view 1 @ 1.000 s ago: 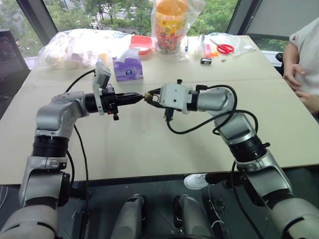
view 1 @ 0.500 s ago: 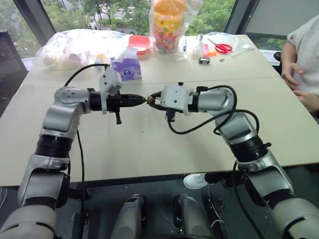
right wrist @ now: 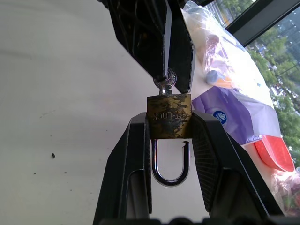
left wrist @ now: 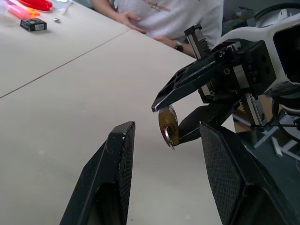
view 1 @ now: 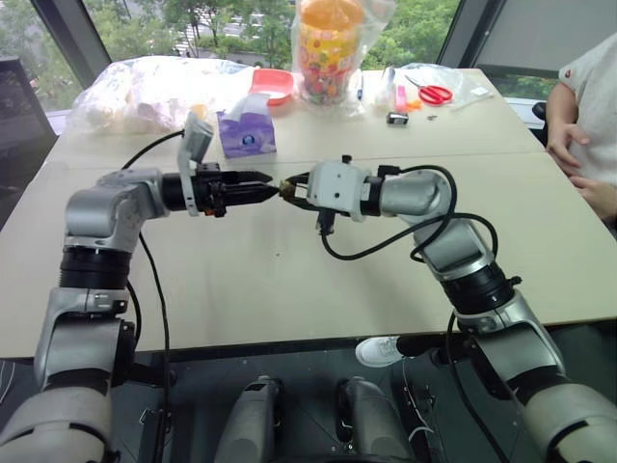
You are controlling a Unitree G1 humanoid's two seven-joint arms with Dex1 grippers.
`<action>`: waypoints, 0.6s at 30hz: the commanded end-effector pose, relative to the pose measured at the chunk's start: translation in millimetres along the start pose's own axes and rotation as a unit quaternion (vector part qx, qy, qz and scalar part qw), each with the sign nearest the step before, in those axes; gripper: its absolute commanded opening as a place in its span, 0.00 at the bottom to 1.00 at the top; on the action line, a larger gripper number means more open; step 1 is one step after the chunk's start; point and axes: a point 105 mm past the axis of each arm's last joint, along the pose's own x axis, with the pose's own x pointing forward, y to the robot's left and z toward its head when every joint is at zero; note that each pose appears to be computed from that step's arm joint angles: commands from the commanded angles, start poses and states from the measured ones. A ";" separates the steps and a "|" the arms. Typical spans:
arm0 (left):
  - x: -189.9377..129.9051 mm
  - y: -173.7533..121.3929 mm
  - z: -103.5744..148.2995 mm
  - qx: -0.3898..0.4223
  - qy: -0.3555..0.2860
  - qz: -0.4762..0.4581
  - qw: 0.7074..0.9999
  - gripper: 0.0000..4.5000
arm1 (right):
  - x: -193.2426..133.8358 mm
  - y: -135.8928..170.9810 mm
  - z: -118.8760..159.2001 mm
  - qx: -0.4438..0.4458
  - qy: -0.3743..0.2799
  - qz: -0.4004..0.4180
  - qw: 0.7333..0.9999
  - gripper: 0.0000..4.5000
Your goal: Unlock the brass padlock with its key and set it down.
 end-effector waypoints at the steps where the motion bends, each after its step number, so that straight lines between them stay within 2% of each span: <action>1: 6.2 0.2 10.4 0.017 -0.010 -0.004 1.000 0.50 | -3.4 -14.7 20.8 -0.030 -0.027 -0.024 0.999 0.15; 6: 13.8 2.5 12.9 0.012 -0.022 -0.010 1.000 0.50 | -3.2 -14.1 22.5 -0.032 -0.028 -0.025 0.999 0.15; 9: 16.9 2.7 11.7 0.012 -0.020 -0.013 1.000 0.33 | -3.4 -13.7 23.1 -0.034 -0.028 -0.025 0.999 0.15; 12: 18.0 1.3 8.7 0.012 -0.014 -0.019 1.000 0.05 | -3.9 -13.3 23.4 -0.034 -0.027 -0.025 0.999 0.15; 18: 16.7 2.5 7.0 0.016 -0.007 -0.013 1.000 0.04 | -4.3 -14.4 23.4 -0.035 -0.026 -0.028 0.999 0.15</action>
